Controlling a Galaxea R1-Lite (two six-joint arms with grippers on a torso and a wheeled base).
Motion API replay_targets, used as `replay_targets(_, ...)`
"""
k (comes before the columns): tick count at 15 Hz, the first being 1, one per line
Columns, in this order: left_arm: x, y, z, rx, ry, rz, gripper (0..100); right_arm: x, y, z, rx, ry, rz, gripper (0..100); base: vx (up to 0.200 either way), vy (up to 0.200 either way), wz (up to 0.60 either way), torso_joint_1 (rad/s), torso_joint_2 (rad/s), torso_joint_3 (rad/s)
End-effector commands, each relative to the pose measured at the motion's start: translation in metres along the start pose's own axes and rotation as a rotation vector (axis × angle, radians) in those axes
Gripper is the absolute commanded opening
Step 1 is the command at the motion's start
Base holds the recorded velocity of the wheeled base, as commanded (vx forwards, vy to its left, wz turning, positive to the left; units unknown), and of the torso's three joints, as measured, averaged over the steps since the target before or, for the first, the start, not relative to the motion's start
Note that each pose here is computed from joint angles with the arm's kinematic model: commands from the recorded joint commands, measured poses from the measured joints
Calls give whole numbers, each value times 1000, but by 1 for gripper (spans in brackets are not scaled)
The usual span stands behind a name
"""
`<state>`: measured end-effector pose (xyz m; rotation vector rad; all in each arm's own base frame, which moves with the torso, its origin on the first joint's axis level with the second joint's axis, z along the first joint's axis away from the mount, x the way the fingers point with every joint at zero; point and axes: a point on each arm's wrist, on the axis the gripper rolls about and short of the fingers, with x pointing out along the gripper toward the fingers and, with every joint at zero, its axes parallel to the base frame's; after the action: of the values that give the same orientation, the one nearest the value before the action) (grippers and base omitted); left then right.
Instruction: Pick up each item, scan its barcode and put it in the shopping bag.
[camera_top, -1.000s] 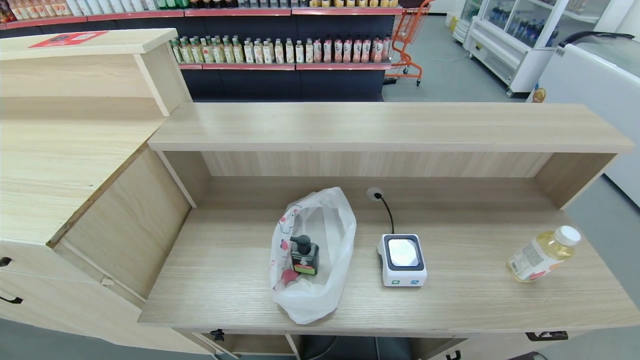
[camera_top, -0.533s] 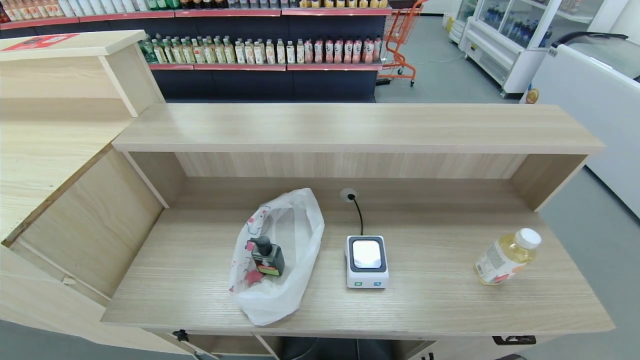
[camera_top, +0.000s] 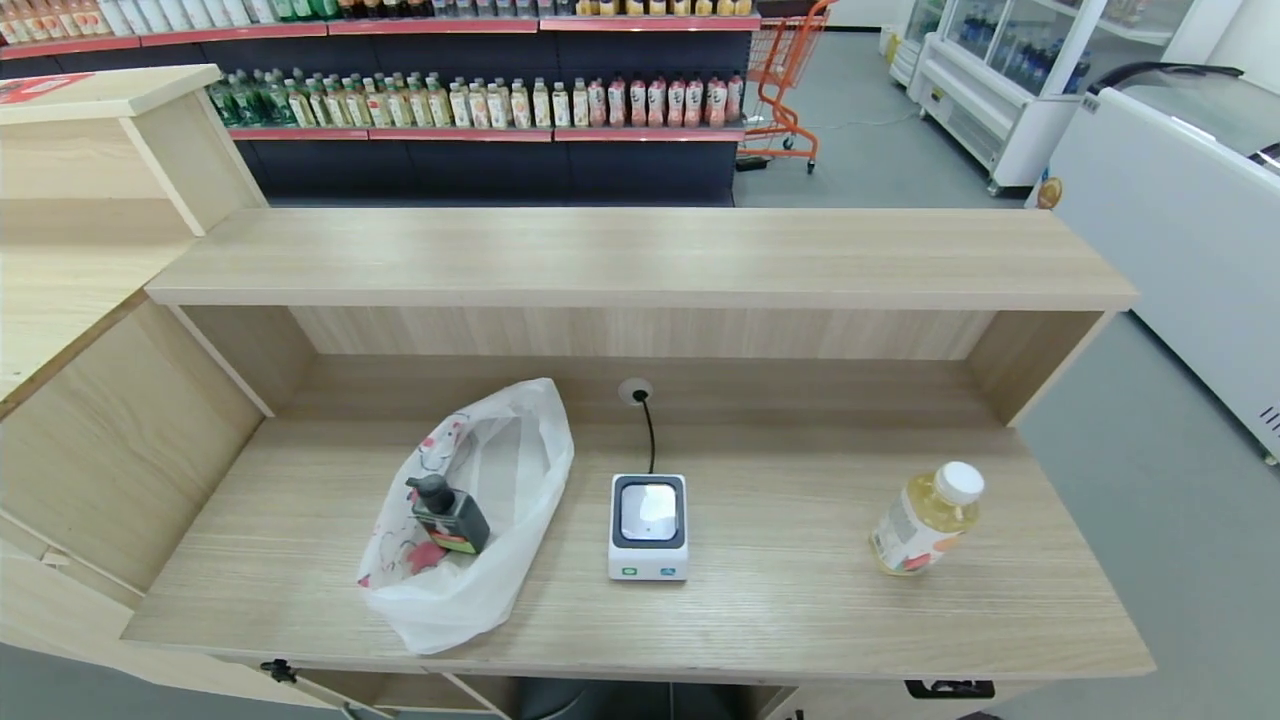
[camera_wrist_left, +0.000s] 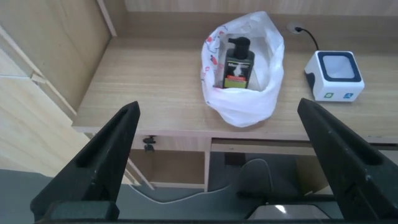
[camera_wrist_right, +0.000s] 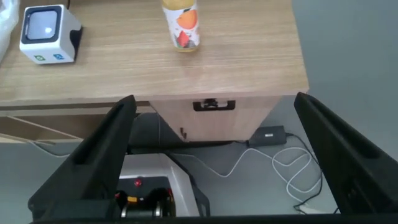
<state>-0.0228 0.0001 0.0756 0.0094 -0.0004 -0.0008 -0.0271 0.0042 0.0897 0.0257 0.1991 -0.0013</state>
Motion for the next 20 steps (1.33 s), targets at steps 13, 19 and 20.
replay_targets(13,0,0,0,1,-1,-1,100,72,-3,120,194,248,6,100,0,-77,0,1,1,0)
replay_targets(19,0,0,0,1,-1,-1,100,140,6,95,91,547,-98,100,0,0,0,0,0,0)
replay_targets(20,0,0,0,1,-1,-1,100,144,11,91,73,579,-70,100,0,0,0,0,0,0)
